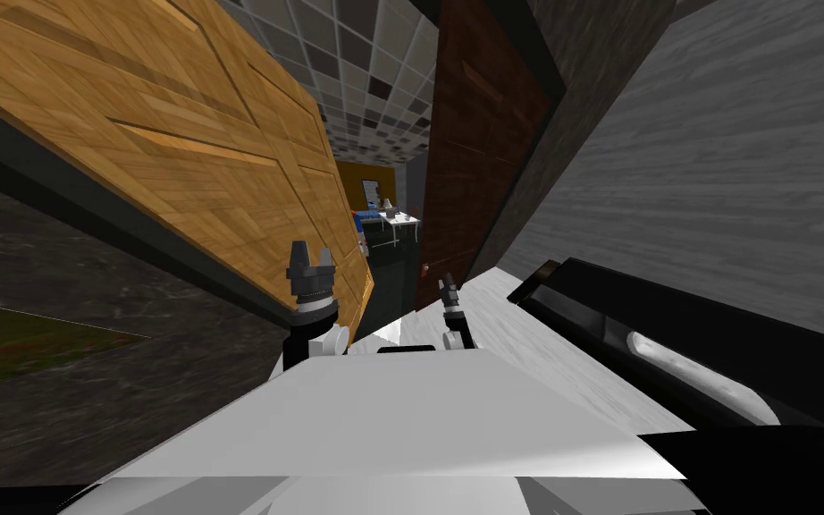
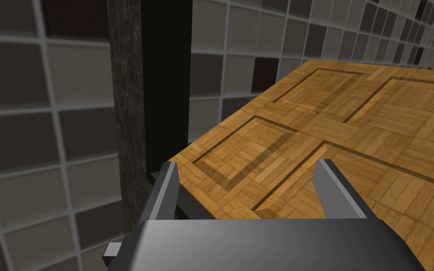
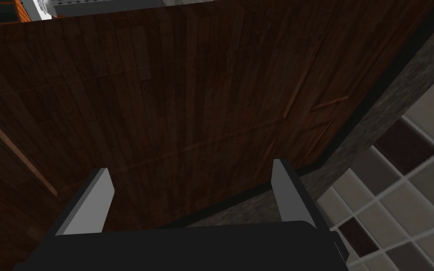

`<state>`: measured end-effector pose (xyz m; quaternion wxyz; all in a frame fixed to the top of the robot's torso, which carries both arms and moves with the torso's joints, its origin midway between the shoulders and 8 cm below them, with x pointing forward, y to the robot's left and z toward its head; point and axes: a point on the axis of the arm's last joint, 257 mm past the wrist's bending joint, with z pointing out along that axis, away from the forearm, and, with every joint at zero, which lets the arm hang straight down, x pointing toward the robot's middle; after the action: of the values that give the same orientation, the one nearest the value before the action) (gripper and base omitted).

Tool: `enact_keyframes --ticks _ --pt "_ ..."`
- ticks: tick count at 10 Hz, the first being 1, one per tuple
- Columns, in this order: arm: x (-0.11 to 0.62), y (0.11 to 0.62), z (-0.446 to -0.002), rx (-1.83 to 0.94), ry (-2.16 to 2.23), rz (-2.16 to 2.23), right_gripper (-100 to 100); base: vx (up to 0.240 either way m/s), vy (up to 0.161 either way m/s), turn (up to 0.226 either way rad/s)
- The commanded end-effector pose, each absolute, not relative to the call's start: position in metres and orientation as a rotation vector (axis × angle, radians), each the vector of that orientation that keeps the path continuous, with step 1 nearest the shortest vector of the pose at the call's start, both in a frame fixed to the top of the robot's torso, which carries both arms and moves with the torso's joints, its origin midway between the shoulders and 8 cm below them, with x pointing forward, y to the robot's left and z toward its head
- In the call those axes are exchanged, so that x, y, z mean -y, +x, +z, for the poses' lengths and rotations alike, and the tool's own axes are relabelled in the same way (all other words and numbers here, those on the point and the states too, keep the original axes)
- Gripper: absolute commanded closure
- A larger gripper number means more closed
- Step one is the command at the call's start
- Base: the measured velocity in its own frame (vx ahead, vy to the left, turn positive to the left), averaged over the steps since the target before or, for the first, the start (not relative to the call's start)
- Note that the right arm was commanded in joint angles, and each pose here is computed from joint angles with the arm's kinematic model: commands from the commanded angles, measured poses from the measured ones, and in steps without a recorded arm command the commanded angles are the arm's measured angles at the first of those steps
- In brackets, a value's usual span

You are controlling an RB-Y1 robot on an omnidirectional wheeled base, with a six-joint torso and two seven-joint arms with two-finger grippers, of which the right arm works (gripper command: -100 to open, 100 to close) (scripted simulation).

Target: Push the door open

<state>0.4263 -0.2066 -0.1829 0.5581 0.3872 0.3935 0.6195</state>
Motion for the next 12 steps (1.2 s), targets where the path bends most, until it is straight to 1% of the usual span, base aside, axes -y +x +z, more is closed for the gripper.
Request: enact_keyframes --ticks 1,4,5,7,8,12 --pt "0.203 0.427 -0.192 -0.944 0.921 1.46 -100 0.046 -0.066 0.028" --pt "0.191 0.431 -0.224 -1.012 0.945 1.456 -100 0.057 -0.081 0.087" --pt "0.191 0.43 -0.226 -1.016 0.949 1.454 -100 0.062 -0.07 0.029" --pt "0.183 0.431 -0.248 -1.062 0.967 1.449 -100 0.061 -0.078 0.078" --pt "0.183 0.431 -0.248 -1.062 0.967 1.449 -100 0.038 -0.065 0.032" --pt "0.168 0.431 -0.286 -1.148 0.995 1.441 -100 0.061 -0.084 0.085"
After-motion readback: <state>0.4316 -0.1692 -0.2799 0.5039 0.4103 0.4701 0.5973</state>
